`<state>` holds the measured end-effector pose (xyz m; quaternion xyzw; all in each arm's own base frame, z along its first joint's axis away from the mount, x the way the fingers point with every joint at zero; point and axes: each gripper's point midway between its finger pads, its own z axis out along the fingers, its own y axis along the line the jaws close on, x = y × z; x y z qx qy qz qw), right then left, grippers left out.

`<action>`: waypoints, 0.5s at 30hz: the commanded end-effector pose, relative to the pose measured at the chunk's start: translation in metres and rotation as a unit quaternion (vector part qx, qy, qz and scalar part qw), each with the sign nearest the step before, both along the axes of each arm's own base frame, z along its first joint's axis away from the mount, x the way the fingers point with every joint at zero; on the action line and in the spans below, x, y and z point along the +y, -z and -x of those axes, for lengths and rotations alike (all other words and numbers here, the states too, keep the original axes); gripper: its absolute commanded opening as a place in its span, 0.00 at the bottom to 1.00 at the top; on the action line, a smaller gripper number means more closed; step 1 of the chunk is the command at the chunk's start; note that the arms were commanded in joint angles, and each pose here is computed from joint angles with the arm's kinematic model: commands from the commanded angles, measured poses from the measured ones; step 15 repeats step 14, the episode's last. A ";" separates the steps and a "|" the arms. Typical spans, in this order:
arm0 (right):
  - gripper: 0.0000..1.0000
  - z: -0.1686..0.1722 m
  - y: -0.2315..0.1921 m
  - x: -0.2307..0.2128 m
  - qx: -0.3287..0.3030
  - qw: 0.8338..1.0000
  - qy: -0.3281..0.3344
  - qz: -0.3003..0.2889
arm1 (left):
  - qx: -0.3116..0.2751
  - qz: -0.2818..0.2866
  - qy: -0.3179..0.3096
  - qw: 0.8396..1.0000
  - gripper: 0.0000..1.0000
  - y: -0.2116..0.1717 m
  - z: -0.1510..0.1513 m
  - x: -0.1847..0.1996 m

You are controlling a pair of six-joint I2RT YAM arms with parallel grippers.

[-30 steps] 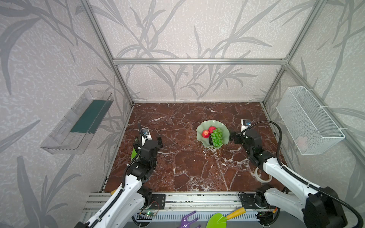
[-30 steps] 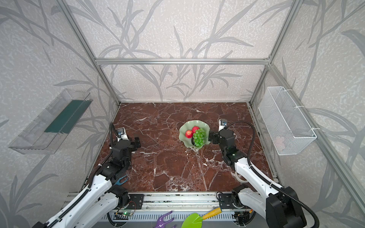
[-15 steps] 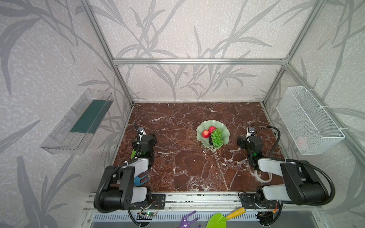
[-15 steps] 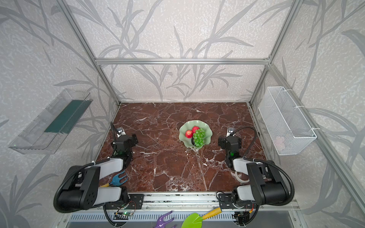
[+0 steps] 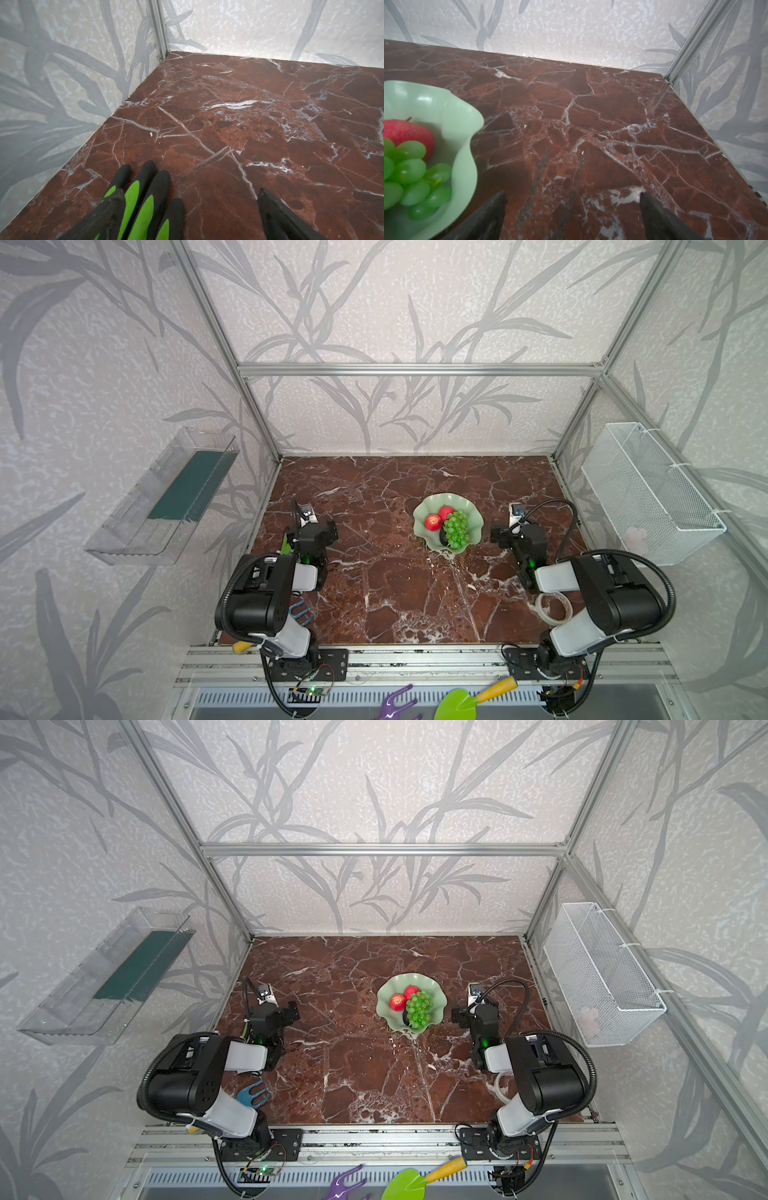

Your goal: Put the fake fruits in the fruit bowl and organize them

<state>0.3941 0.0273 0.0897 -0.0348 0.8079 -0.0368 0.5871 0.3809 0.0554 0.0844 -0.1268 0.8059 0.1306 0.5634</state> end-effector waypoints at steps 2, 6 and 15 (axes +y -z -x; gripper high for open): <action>0.99 -0.004 -0.003 0.001 0.002 1.000 -0.006 0.004 | -0.024 -0.010 0.006 1.000 0.99 -0.014 -0.007 0.000; 0.99 -0.004 -0.004 0.001 -0.004 1.000 -0.007 0.005 | -0.024 -0.008 0.006 1.000 0.99 -0.015 -0.008 0.000; 0.99 -0.004 -0.004 0.001 -0.002 1.000 -0.007 0.005 | -0.022 -0.002 0.011 1.000 0.99 -0.013 -0.008 0.001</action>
